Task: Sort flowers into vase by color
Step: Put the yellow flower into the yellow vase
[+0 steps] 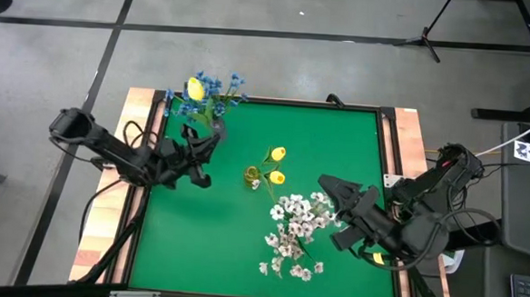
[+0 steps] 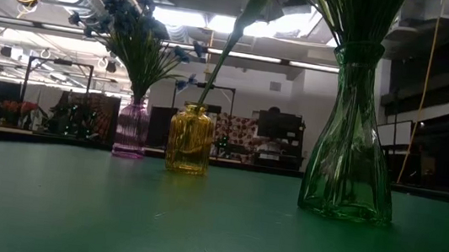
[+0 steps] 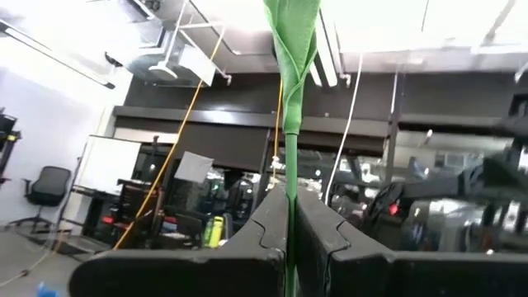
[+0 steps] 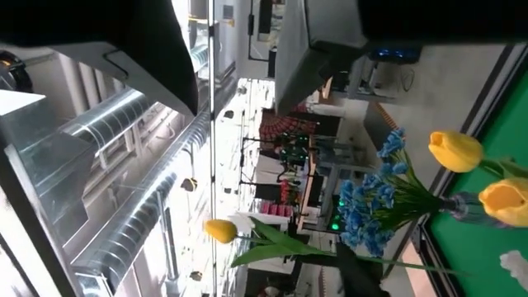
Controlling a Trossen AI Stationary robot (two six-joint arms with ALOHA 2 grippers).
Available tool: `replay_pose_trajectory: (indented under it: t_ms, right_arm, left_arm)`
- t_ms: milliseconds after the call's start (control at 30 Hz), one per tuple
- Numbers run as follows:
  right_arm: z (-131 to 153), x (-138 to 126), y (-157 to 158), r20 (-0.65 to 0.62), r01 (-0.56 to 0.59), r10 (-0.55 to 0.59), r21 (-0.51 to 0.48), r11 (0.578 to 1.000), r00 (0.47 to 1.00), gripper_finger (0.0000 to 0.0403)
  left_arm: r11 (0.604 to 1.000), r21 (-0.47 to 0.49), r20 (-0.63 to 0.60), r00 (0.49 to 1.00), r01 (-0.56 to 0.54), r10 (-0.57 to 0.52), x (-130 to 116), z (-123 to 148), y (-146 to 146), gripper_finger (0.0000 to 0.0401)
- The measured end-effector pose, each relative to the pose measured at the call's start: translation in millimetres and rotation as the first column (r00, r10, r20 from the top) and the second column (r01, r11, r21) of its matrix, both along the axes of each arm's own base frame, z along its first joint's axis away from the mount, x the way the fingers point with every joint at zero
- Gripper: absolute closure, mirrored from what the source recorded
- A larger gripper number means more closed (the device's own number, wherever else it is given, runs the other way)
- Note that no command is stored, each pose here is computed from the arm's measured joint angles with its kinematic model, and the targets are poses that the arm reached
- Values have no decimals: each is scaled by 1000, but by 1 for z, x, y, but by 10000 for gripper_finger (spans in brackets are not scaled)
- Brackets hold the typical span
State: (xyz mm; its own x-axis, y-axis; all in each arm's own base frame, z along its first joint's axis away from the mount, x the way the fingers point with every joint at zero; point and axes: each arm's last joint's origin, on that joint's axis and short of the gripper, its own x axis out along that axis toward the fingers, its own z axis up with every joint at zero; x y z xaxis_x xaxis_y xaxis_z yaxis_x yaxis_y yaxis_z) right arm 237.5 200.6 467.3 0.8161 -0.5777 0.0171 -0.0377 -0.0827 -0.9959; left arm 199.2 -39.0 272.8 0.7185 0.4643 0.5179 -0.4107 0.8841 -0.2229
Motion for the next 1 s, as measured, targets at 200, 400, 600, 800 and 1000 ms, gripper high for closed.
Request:
replay_pose_trajectory:
  t_ms: [200, 400, 600, 800, 1000]
  right_arm:
    - [-5, 0, 0, -6, 14, -14, 11, 1000, 1000, 242]
    - [-6, 0, -1, 8, 25, -25, 36, 999, 1000, 242]
    - [-7, 0, -1, 5, 25, -25, 34, 999, 1000, 242]
    - [-7, 0, -1, 4, 25, -25, 33, 999, 1000, 242]
    - [-8, 0, -1, 9, 25, -26, 42, 999, 1000, 242]
  left_arm:
    - [999, 34, -96, 994, -42, 45, 17, -18, 4, 400]
    - [997, -22, -142, 987, -75, 71, 33, -38, 19, 400]
    - [991, -81, -172, 981, -103, 88, 44, -56, 33, 400]
    - [988, -109, -192, 978, -109, 87, 50, -66, 37, 400]
    - [989, -110, -200, 977, -103, 80, 65, -68, 35, 400]
